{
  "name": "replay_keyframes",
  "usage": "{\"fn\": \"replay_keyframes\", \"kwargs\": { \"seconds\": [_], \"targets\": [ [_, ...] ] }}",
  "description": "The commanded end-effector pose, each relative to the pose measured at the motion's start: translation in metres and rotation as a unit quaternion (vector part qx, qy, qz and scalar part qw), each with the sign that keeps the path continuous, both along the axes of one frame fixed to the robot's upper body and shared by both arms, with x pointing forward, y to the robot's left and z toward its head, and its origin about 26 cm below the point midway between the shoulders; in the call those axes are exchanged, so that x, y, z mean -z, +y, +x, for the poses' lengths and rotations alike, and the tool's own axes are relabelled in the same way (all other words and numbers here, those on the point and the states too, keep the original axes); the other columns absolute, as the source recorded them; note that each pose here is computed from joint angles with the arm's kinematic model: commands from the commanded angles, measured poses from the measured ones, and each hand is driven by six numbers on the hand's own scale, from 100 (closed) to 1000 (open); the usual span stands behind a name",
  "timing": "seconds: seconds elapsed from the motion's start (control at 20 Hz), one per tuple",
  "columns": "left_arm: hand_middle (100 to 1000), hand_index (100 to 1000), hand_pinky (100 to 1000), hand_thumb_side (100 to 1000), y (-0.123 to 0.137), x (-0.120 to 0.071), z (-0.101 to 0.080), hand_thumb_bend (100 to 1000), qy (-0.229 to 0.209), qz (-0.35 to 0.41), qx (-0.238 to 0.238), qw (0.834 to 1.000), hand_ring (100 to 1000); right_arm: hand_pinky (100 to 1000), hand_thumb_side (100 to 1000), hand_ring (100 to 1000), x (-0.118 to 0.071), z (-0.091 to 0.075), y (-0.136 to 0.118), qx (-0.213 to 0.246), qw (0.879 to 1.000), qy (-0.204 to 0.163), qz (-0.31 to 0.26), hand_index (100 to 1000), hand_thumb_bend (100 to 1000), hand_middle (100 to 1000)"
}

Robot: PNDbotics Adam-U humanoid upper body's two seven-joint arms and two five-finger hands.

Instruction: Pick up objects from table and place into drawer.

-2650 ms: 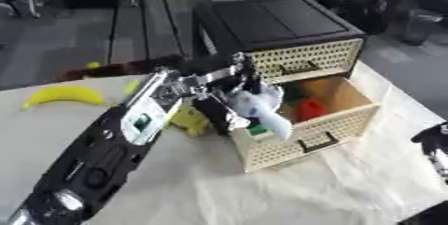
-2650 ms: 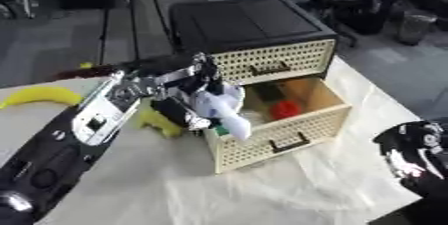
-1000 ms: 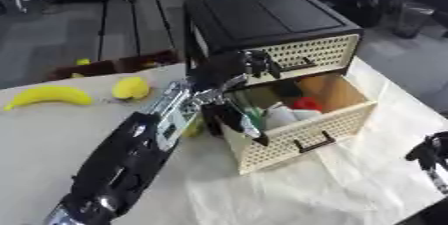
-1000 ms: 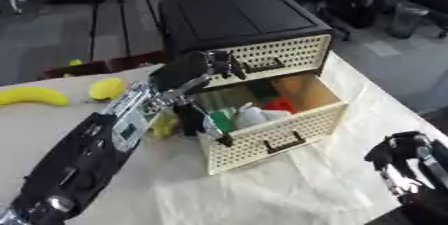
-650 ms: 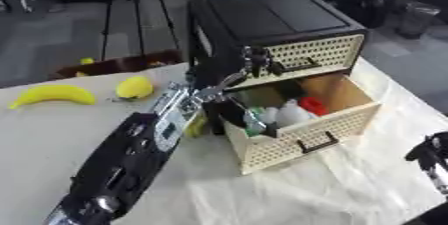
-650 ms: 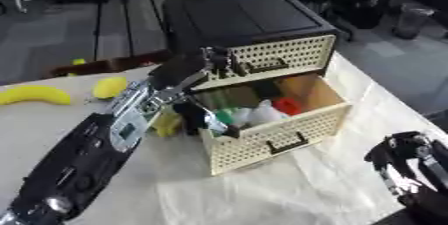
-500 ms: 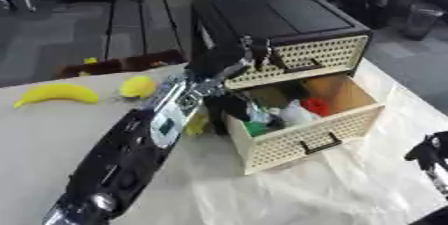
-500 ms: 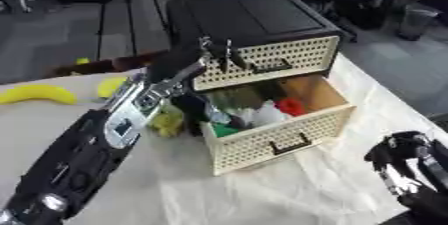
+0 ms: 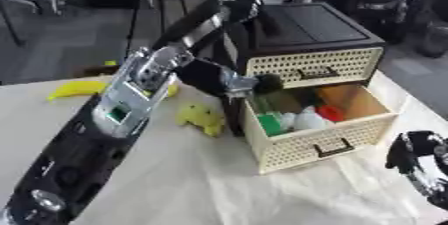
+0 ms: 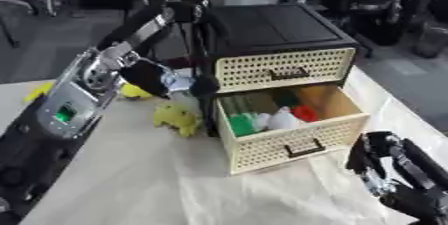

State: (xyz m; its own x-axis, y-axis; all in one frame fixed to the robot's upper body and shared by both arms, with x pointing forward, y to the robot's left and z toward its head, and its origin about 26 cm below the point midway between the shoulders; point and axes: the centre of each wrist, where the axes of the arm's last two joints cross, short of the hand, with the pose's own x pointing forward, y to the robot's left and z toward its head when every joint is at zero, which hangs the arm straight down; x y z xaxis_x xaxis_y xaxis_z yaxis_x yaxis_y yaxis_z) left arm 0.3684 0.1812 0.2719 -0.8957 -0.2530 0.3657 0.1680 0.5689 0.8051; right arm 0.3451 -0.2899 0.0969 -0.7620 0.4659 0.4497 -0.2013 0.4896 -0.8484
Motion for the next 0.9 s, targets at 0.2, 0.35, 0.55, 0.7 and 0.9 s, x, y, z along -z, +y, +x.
{"fn": "replay_keyframes", "kwargs": {
  "seconds": [0.2, 0.35, 0.55, 0.7, 0.9],
  "targets": [
    [547, 678, 622, 739, 0.054, -0.011, -0.021, 484, 0.037, -0.072, -0.056, 0.995, 460, 387, 949, 649, 0.004, -0.001, -0.006, -0.046, 0.997, 0.044, -0.038, 587, 100, 708],
    [549, 678, 623, 741, 0.077, -0.009, -0.031, 484, 0.042, -0.109, -0.091, 0.989, 464, 436, 1000, 709, 0.011, 0.001, -0.011, -0.048, 0.995, 0.077, -0.044, 627, 100, 760],
    [550, 679, 623, 747, 0.104, -0.005, -0.044, 481, 0.039, -0.149, -0.139, 0.978, 466, 480, 1000, 750, 0.018, 0.004, -0.017, -0.040, 0.992, 0.108, -0.054, 657, 100, 797],
    [549, 678, 623, 752, 0.118, 0.000, -0.052, 479, 0.038, -0.168, -0.168, 0.971, 466, 488, 1000, 758, 0.020, 0.007, -0.022, -0.029, 0.991, 0.114, -0.063, 666, 100, 807],
    [551, 679, 624, 757, 0.129, 0.008, -0.058, 477, 0.043, -0.184, -0.196, 0.962, 467, 489, 1000, 759, 0.026, 0.009, -0.029, -0.007, 0.990, 0.122, -0.071, 668, 100, 809]
  ]
}}
